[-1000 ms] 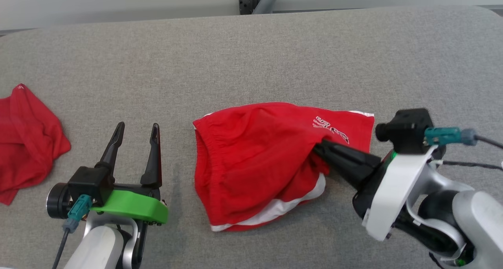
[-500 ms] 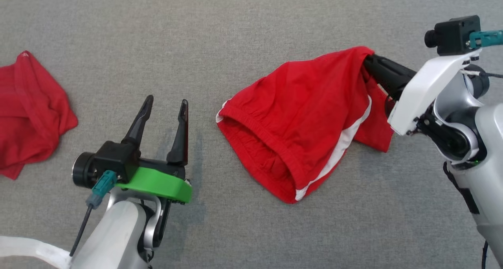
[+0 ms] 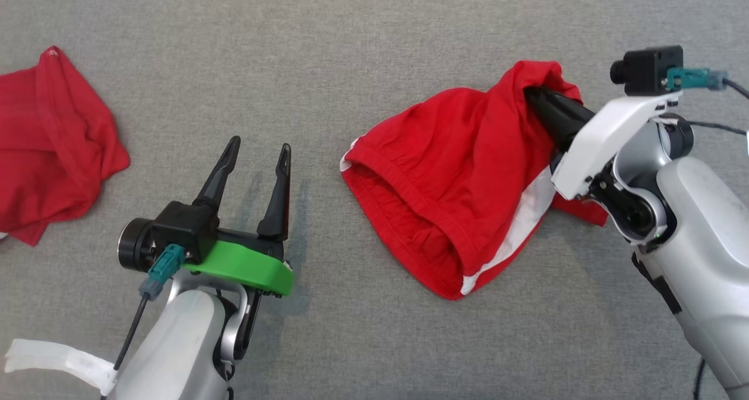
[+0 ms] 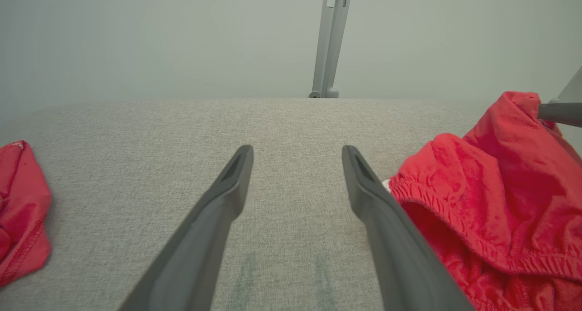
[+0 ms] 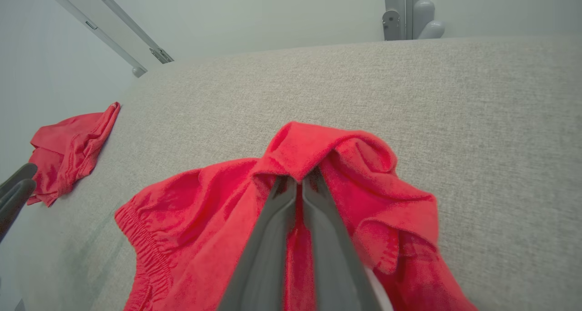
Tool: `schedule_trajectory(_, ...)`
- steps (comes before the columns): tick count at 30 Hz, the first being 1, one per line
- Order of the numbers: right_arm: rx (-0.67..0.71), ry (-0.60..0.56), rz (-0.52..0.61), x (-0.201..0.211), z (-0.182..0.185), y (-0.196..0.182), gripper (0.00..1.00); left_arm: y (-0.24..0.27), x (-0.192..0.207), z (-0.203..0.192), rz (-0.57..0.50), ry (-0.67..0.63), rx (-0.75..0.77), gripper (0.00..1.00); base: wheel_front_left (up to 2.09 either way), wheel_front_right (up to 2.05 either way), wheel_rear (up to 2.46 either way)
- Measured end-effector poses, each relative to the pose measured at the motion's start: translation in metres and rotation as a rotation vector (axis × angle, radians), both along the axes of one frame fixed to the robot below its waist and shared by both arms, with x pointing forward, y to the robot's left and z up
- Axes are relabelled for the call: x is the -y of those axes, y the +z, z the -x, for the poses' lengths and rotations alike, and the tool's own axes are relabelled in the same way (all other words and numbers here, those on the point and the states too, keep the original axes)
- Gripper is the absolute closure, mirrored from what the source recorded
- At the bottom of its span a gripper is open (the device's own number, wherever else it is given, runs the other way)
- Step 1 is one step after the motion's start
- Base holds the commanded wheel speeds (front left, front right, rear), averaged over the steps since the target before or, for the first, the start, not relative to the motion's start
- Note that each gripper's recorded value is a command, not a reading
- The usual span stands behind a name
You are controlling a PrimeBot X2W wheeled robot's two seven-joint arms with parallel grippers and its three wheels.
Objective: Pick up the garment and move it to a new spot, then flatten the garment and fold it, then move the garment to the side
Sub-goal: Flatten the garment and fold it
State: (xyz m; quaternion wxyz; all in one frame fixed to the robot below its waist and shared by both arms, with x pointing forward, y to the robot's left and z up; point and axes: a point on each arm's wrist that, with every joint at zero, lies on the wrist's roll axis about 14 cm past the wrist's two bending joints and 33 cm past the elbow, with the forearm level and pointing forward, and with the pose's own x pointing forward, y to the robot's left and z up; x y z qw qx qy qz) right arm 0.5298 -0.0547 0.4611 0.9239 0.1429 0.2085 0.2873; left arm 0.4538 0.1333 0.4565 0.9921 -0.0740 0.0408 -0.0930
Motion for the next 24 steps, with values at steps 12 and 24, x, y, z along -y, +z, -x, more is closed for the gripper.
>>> schedule_trajectory(12,0.112,-0.263,-0.018,0.091,0.036,0.003,0.0,0.011,0.017,-0.001,0.019,-0.043,0.03,0.0,0.0,0.0,0.0)
schedule_trajectory(24,0.388,-0.451,0.082,0.149,0.068,0.052,0.0,0.032,0.028,0.011,0.022,-0.084,0.061,0.0,0.0,0.0,0.0)
